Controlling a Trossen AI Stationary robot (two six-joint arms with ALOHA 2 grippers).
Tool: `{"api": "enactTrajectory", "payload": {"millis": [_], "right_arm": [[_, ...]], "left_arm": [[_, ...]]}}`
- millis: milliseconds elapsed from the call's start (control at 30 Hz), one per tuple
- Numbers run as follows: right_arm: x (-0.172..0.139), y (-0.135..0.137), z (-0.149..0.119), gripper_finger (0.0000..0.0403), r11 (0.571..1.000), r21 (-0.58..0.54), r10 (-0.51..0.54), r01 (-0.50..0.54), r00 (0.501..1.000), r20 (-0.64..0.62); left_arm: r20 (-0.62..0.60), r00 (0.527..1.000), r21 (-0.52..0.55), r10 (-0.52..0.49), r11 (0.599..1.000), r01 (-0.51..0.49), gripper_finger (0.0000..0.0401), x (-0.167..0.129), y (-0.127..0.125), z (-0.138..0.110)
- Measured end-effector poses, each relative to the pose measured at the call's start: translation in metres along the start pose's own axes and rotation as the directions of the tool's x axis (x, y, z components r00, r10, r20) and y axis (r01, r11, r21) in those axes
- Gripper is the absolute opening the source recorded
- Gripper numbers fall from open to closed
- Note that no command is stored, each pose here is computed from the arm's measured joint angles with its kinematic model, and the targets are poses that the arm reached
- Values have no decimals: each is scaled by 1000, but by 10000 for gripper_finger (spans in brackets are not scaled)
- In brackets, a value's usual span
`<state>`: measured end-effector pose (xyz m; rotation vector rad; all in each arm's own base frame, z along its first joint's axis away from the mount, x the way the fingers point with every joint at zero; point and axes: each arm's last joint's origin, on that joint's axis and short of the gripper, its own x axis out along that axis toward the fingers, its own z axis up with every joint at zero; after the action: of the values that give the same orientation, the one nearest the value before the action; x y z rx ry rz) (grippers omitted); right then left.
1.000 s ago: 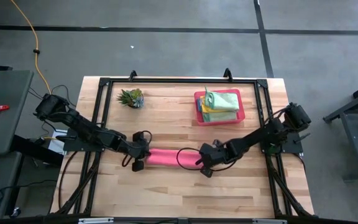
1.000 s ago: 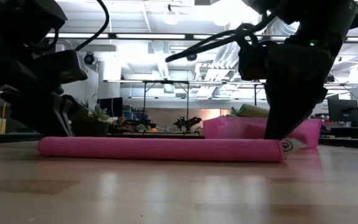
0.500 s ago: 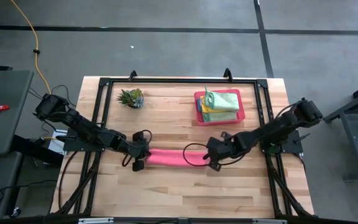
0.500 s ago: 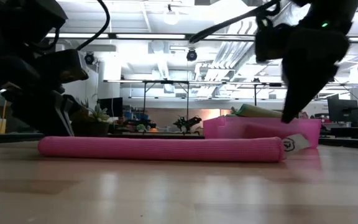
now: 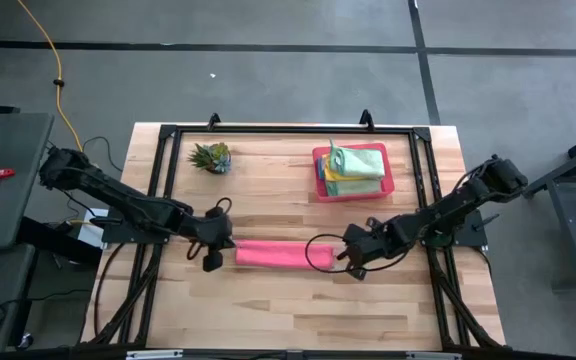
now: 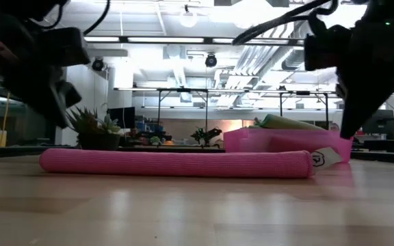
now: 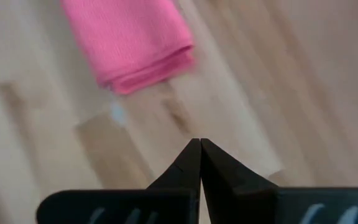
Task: Fold microfiber towels
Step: Fold the pink microfiber cloth
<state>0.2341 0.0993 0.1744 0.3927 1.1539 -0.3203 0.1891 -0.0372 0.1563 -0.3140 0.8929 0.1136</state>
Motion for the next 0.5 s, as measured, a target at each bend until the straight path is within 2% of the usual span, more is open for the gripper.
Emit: {"api": "enactTrajectory", "payload": {"millis": [100,200,367,500], "right_arm": [[1,-5,-11,0,991,93,87,-91,995,48],[-1,-10,-18,0,962,168,191,-214,971,142],[1,-16,-22,0,876,264,334,-404,902,272],[7,-19,-23,2,795,369,376,-482,868,324]], "left_arm": [[-67,997,10,48,999,-47,0,-8,5,-13],[-130,989,36,65,998,-60,0,-8,9,-23],[-163,981,74,103,993,-92,0,7,9,-26],[-174,979,106,110,990,-93,0,24,6,-27]]}}
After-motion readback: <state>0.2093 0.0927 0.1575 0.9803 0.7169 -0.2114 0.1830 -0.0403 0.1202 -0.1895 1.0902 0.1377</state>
